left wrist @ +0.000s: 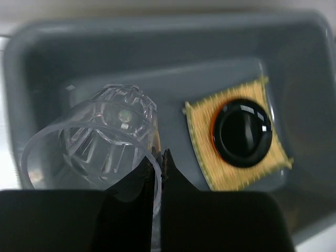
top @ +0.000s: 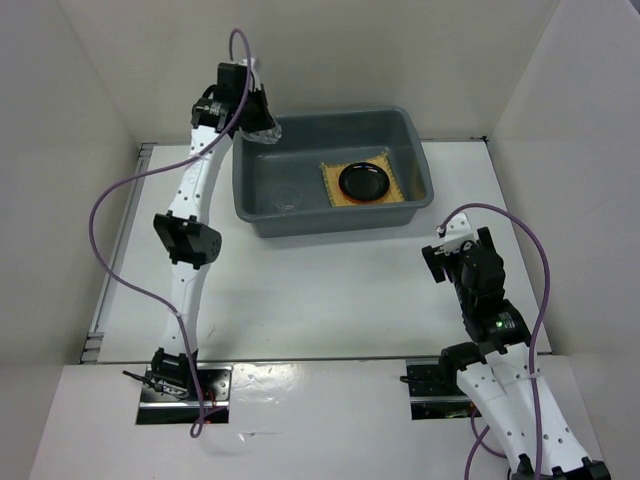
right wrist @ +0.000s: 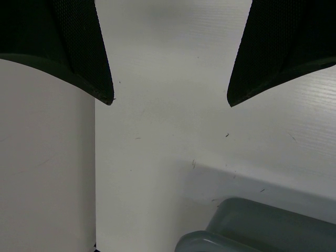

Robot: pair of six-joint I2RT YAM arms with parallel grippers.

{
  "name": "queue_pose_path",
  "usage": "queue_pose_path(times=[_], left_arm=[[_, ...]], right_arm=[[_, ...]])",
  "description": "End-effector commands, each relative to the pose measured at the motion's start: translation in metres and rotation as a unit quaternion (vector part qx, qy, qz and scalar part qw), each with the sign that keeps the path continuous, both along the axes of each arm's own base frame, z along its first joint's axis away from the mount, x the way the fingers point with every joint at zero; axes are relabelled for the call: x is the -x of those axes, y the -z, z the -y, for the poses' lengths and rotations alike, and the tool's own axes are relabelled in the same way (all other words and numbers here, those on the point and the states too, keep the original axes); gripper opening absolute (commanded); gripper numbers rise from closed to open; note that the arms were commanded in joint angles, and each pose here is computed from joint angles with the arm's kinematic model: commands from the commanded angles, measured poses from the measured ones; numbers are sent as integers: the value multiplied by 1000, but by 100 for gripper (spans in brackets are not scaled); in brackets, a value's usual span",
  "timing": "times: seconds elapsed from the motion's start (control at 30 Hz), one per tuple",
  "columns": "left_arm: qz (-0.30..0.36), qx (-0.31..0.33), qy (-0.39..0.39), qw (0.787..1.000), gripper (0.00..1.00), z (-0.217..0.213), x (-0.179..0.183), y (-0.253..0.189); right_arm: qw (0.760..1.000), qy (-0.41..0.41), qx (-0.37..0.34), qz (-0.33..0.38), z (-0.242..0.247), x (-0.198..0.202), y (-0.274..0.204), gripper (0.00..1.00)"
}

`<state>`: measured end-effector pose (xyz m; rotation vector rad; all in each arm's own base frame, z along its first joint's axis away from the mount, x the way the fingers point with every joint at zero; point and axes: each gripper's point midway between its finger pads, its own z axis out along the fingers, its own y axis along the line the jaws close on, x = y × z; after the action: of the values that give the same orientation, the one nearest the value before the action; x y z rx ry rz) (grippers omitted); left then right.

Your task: Place the mixed dishes into the plastic bin

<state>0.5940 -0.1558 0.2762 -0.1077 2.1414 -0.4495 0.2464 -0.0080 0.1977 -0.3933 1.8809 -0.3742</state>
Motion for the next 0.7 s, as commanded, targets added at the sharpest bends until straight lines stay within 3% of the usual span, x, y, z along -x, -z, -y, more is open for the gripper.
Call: queue_pose_path(times=[0.0,0.27,0.47,0.53,0.67], left_arm=[[-10,-13,56,998,0,17,11,7],[-128,-84,57,987,0,45,30,113],[-156,-108,60,980,7,55,38,141],[-161,-109,60,979,11,55,38,147],[-161,-109,53,979,35,54,37,147]], right_arm=[[1000,5,-1,26,0,-4,-10,93],[1000,5,-1,26,0,-4,-10,93],[1000,5,-1,26,0,-4,-10,93],[1000,5,-1,26,0,-4,-10,93],[1000,1,0,21,-2,-5,-8,94]])
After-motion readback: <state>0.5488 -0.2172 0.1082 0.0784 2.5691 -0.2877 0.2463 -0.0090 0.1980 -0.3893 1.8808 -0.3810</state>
